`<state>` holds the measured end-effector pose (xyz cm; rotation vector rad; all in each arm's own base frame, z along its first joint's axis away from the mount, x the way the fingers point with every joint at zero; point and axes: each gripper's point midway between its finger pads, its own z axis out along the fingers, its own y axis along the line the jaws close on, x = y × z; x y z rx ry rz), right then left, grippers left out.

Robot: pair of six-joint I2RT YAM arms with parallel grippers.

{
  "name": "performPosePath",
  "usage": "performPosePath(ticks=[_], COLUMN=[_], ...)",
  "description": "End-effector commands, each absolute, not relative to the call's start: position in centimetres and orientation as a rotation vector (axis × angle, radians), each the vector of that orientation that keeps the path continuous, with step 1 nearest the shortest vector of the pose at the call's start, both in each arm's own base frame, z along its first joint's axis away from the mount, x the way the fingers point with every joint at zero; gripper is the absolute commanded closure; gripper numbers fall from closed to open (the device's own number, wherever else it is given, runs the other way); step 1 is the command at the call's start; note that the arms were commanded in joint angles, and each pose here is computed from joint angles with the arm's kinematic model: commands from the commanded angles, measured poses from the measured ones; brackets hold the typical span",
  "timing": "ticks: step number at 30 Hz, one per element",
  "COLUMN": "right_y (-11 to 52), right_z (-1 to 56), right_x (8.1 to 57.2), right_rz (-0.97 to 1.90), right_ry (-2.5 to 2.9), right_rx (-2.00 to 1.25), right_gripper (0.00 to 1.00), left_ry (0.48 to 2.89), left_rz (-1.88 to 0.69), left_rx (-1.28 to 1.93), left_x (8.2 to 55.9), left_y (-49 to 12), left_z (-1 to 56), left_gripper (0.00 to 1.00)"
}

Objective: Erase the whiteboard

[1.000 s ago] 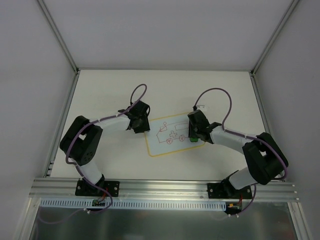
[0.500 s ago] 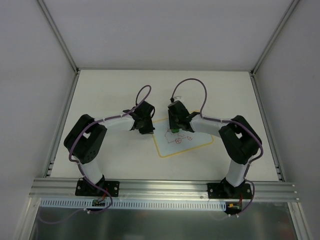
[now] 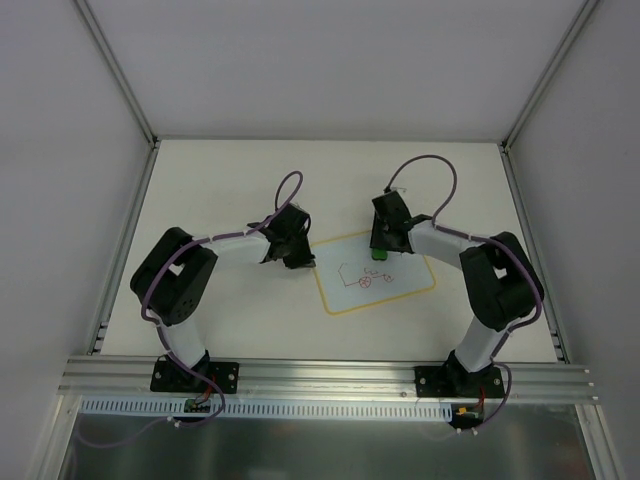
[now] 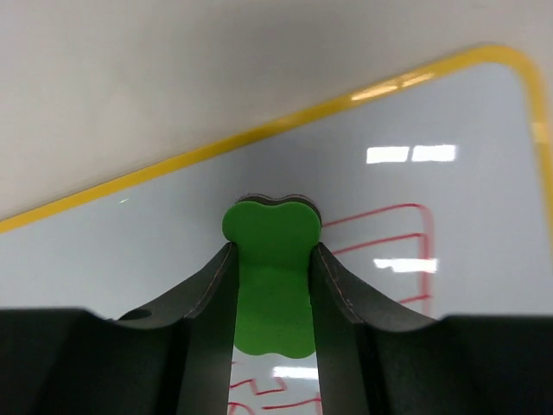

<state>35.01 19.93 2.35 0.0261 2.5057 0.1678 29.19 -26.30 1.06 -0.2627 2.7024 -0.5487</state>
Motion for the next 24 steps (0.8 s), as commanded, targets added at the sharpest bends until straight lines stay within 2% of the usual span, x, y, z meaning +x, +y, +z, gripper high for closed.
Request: performPosePath(ticks=[1,7,10,14,17,19,24], right_y=[13.6,13.8,18.6,26.8,29.5,29.0,22.4], right_z=[-0.8,-0.5,-0.7,-1.9,-1.2,-1.2,-1.4], right_x=[29.6,29.3,29.1,25.7,24.9,24.9,25.5], right_rz=[-0.125,-0.134,0.023,0.213,0.258,0.230,-0.006], right_ry=[2.735,2.719,2.732,2.782,2.761,2.765,2.750], right_rx=[0.088,0.128,-0.051,-0.318,-0.384,-0.361,-0.132], right_gripper=[1.00,1.00,1.00,1.00,1.00,1.00,1.00], left_ry=[2.998,2.983,2.974,2.967,2.946,2.935,2.907], left_rz=[-0.223,-0.208,-0.211,-0.230,-0.229,-0.232,-0.252], left_rx=[-0.233,-0.246,-0.250,-0.302,-0.327,-0.360,-0.395], left_x=[21.9,21.9,22.3,23.3,23.9,24.4,26.0], left_y=[-21.5,-21.0,-20.9,-20.5,-20.1,-19.8,-19.8], left_z=[-5.3,-5.1,-5.0,-4.7,-4.4,-4.2,-3.7], left_gripper=[1.00,1.00,1.00,1.00,1.00,1.00,1.00])
